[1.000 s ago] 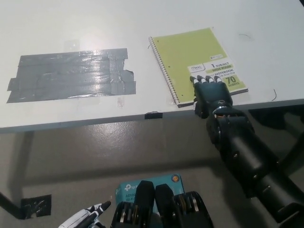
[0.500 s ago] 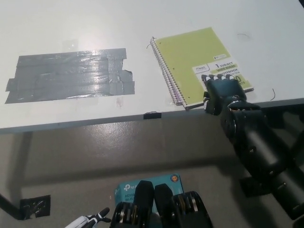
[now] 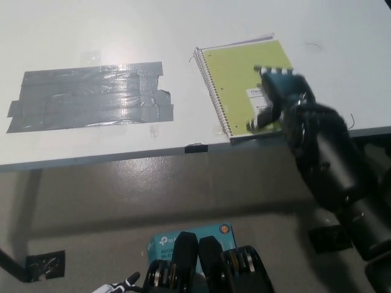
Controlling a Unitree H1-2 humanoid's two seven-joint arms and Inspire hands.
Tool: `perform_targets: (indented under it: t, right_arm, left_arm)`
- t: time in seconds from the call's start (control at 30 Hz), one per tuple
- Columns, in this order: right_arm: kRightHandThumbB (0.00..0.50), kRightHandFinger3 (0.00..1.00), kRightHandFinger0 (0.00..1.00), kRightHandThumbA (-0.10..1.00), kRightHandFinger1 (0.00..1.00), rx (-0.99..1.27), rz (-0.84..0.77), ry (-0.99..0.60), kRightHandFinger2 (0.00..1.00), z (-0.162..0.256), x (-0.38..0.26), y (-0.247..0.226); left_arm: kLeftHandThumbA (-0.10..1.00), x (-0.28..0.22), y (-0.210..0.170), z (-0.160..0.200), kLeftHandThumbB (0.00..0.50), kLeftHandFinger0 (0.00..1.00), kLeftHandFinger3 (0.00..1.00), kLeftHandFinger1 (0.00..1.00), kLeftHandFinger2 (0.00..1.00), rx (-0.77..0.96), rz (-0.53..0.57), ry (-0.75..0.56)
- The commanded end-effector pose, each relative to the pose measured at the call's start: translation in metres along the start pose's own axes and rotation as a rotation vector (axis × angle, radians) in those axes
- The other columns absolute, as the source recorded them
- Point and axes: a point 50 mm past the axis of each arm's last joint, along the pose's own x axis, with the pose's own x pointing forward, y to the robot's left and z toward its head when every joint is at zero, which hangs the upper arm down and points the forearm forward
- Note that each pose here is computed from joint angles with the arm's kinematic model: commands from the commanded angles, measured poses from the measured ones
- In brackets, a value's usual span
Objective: The robot uses its right hand to align two notebooks stacked together until they are fully overlapped
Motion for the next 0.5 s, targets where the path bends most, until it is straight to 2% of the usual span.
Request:
perform_targets:
  t: [0.0, 0.03, 0.17, 0.2, 0.33, 0.47]
  right_arm:
    - [0.500, 1.00, 1.00, 1.00, 1.00, 0.024, -0.099, -0.013, 1.00, 0.007, 0.000, -0.055]
    - [0.500, 1.00, 1.00, 1.00, 1.00, 0.024, -0.102, -0.008, 1.00, 0.005, 0.000, -0.059]
    - [0.500, 1.00, 1.00, 1.00, 1.00, -0.027, -0.130, 0.016, 1.00, -0.004, 0.001, -0.084]
    - [0.500, 1.00, 1.00, 1.00, 1.00, -0.035, -0.154, 0.018, 1.00, -0.007, -0.001, -0.101]
    - [0.500, 1.00, 1.00, 1.00, 1.00, -0.043, -0.196, 0.015, 1.00, -0.010, -0.003, -0.127]
    - [0.500, 1.00, 1.00, 1.00, 1.00, -0.022, -0.253, -0.059, 1.00, -0.012, -0.017, -0.153]
  left_arm:
    - [1.00, -0.006, 0.003, -0.001, 0.500, 0.38, 0.79, 0.36, 0.38, 0.020, 0.022, -0.017]
    - [1.00, -0.007, 0.003, 0.000, 0.500, 0.38, 0.80, 0.35, 0.38, 0.025, 0.023, -0.012]
    - [1.00, -0.009, 0.001, -0.004, 0.500, 0.27, 0.82, 0.29, 0.33, 0.029, 0.027, -0.008]
    - [1.00, -0.009, 0.001, -0.005, 0.500, 0.33, 0.81, 0.34, 0.35, 0.025, 0.025, -0.003]
    - [1.00, -0.009, -0.001, -0.006, 0.500, 0.31, 0.79, 0.31, 0.33, 0.008, 0.023, -0.002]
    - [1.00, -0.011, -0.003, -0.012, 0.500, 0.32, 0.79, 0.30, 0.32, 0.008, 0.017, 0.001]
